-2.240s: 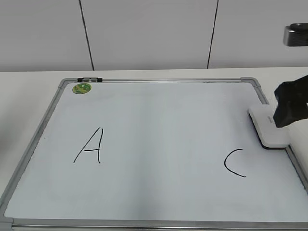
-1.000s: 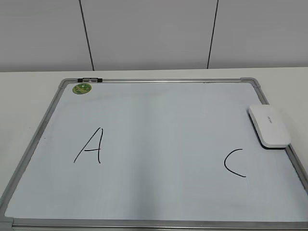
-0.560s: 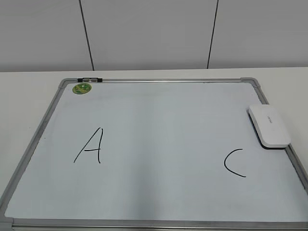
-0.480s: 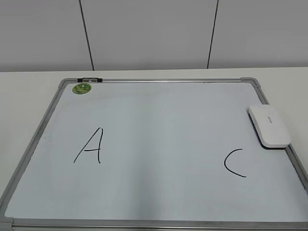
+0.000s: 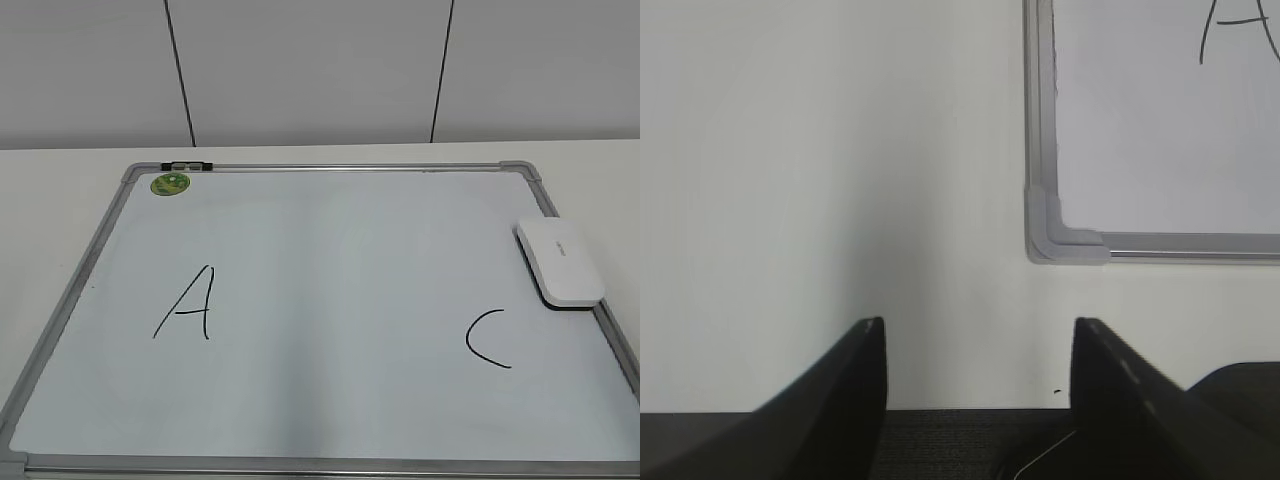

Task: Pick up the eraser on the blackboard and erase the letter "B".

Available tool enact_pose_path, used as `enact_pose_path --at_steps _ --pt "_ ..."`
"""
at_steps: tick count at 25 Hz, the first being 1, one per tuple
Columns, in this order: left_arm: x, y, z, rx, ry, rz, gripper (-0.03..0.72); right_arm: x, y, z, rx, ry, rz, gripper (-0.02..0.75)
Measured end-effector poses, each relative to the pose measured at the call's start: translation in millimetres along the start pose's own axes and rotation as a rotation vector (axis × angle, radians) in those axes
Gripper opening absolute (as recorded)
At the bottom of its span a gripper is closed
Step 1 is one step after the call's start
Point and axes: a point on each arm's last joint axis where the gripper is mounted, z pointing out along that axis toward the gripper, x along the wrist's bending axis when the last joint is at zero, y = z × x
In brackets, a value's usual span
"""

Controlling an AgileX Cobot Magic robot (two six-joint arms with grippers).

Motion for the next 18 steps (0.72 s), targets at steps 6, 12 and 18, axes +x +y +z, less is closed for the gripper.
enact_pose_path --at_steps 6,12,18 --pt "-0.1 0.0 0.0 0.0 -0.001 -0.001 0.437 0.0 0.0 0.0 0.0 0.0 0.0 0.575" --pt "-0.1 0.0 0.0 0.0 -0.001 -0.001 0.437 0.0 -0.3 -0.2 -0.002 0.0 0.0 0.574" --pt "1.3 -6.5 -10.5 -0.077 -0.001 -0.013 0.437 -1.5 -6.1 -8.1 -0.067 0.002 0.009 0.574"
